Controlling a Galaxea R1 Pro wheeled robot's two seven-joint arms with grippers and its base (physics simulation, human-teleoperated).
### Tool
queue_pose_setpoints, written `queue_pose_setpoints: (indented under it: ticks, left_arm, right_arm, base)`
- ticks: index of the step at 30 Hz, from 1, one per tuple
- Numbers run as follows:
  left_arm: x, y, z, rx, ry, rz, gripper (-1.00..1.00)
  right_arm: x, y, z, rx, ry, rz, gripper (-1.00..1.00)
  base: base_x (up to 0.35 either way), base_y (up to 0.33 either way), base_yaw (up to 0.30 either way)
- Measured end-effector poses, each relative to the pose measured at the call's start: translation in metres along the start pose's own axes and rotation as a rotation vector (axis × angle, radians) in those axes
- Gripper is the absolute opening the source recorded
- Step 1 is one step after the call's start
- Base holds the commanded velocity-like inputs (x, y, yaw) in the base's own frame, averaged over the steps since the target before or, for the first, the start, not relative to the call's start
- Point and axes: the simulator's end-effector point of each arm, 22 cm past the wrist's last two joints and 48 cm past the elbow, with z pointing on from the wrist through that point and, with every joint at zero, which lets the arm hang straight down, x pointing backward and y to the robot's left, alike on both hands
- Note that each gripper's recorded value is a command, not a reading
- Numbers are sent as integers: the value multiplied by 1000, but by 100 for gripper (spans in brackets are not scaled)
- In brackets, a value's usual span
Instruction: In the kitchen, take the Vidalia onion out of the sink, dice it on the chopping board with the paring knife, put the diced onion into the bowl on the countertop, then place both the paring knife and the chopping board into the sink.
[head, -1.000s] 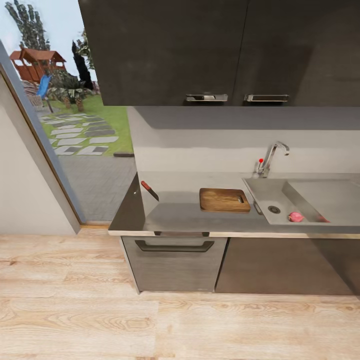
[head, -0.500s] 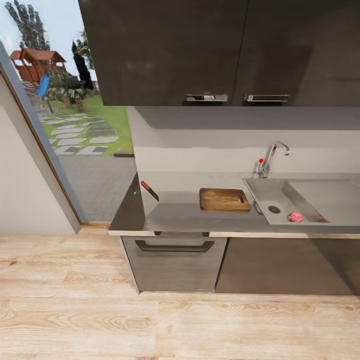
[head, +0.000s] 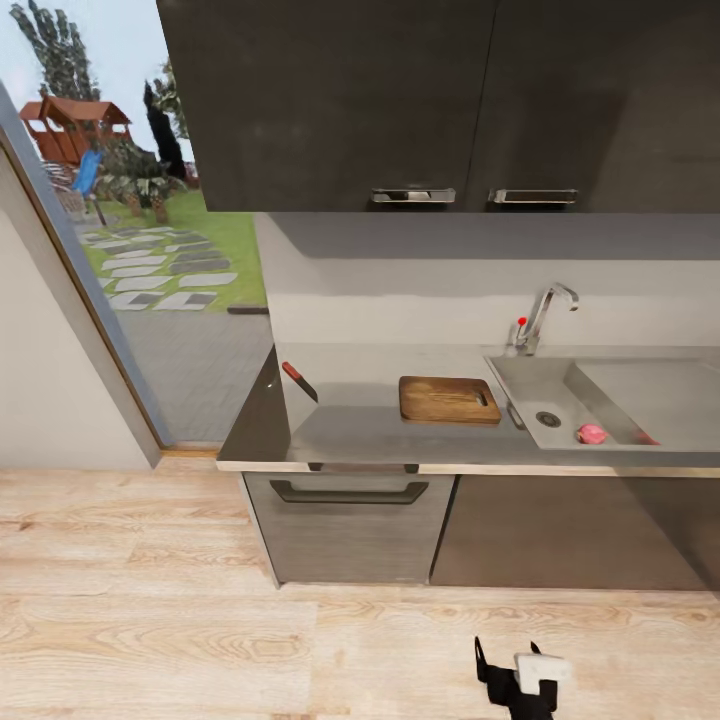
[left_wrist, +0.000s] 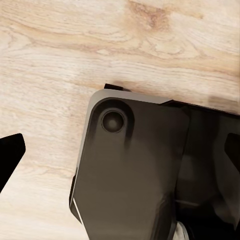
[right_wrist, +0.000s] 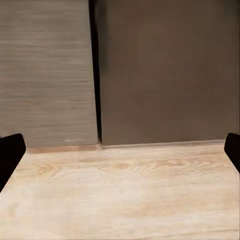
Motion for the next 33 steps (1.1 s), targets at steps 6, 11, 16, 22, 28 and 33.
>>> queue_pose_setpoints:
  ticks: [6, 11, 16, 22, 28, 33]
  left_arm:
    - [0, 0, 0, 0, 0, 0, 100]
    - [0, 0, 0, 0, 0, 0, 100]
    - [0, 0, 0, 0, 0, 0, 100]
    - [0, 0, 0, 0, 0, 0, 100]
    - [0, 1, 0, -1, 0, 0, 100]
    - [-1, 0, 0, 0, -2, 0, 100]
  right_arm:
    - [-43, 8, 4, -12, -109, 8, 100]
    - [-65, 9, -19, -22, -194, -11, 100]
    - [-63, 19, -54, -40, -218, -27, 100]
    - [-34, 18, -126, -43, -209, -26, 100]
    - [7, 19, -145, -50, -136, -26, 100]
    - [55, 19, -160, -55, -28, -28, 100]
  base:
    - [0, 0, 0]
    - [0, 0, 0]
    - [0, 0, 0]
    - [0, 0, 0]
    - [0, 0, 0]
    - [0, 0, 0]
